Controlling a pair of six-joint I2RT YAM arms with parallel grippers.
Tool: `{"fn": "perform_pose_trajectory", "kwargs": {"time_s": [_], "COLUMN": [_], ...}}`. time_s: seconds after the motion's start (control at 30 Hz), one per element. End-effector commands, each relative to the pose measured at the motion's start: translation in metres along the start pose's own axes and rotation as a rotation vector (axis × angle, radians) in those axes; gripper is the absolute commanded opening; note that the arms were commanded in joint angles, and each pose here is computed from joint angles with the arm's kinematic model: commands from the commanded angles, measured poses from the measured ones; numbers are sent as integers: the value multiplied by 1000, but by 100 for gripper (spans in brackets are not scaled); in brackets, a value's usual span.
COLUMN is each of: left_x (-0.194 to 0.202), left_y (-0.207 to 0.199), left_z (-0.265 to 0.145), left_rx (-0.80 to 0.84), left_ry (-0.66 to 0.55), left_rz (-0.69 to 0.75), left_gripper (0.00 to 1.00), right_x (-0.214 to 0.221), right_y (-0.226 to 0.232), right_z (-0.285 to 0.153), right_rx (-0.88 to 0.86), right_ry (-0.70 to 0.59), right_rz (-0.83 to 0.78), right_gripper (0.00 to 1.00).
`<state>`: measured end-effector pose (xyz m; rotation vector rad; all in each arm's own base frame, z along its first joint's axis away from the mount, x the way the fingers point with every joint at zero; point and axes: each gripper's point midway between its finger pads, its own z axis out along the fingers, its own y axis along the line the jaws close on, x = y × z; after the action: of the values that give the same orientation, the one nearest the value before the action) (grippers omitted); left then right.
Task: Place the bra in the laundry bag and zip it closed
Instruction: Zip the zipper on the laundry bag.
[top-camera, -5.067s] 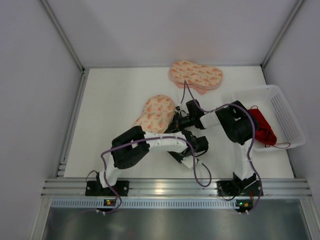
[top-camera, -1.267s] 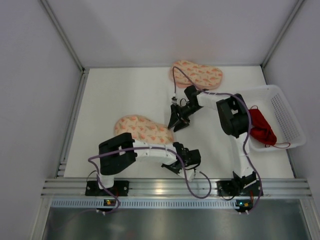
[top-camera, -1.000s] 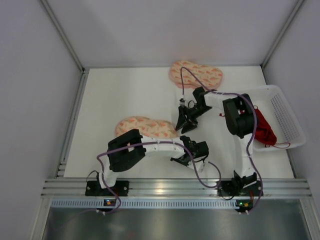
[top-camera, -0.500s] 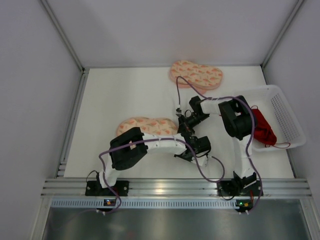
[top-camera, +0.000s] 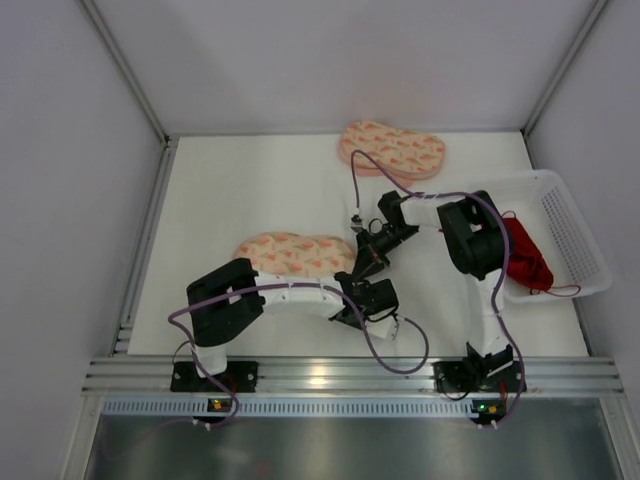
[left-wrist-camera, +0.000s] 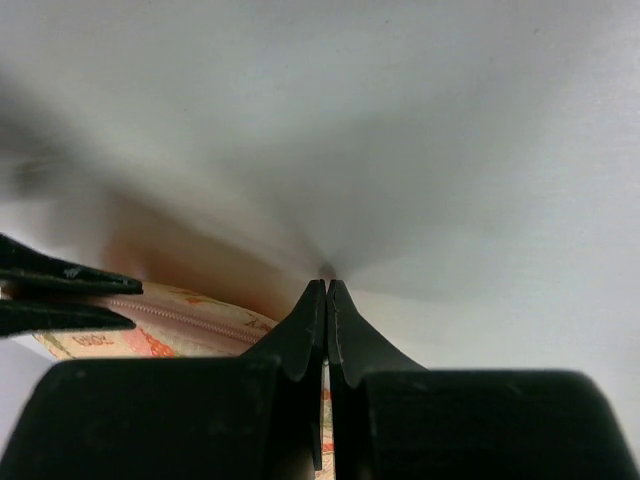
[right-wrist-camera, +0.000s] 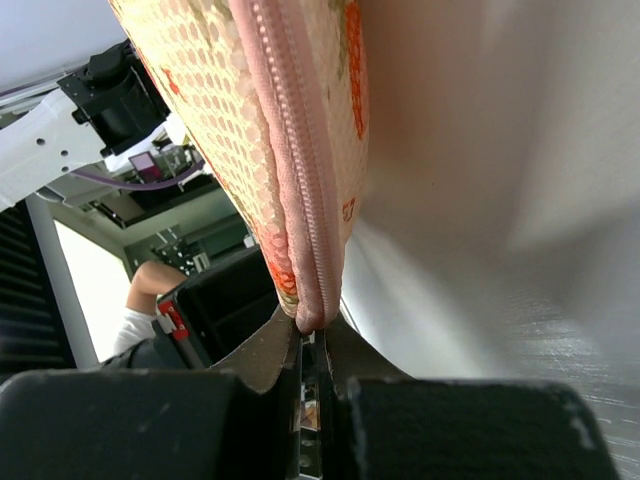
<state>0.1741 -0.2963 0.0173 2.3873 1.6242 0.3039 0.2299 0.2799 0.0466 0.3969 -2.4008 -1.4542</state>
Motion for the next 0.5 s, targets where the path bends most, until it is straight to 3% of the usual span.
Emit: {"fn": "perform_pose_trajectory", "kwargs": {"time_s": [0.0, 0.17, 0.23, 0.27, 0.47], "left_x": [30, 32, 20, 10, -13], "left_y": [-40, -41, -36, -26, 5], "left_z": [-9, -18, -31, -41, -95], "left_rx": [113, 103, 96, 76, 9], "left_ry": [48, 25, -42, -87, -309], "left_rz": [-23, -48, -90, -111, -293], "left_gripper": [0, 0, 12, 23, 45], "right_x": [-13, -18, -24, -24, -28], "right_y": [-6, -7, -3, -2, -1], "right_z": [-11, -14, -15, -15, -17], "right_rx": [36, 58, 57, 56, 81], "right_ry": [-31, -50, -71, -78, -141], "right_rz": [-54, -60, -78, -65, -86], "right_gripper": [0, 0, 0, 0, 0]}}
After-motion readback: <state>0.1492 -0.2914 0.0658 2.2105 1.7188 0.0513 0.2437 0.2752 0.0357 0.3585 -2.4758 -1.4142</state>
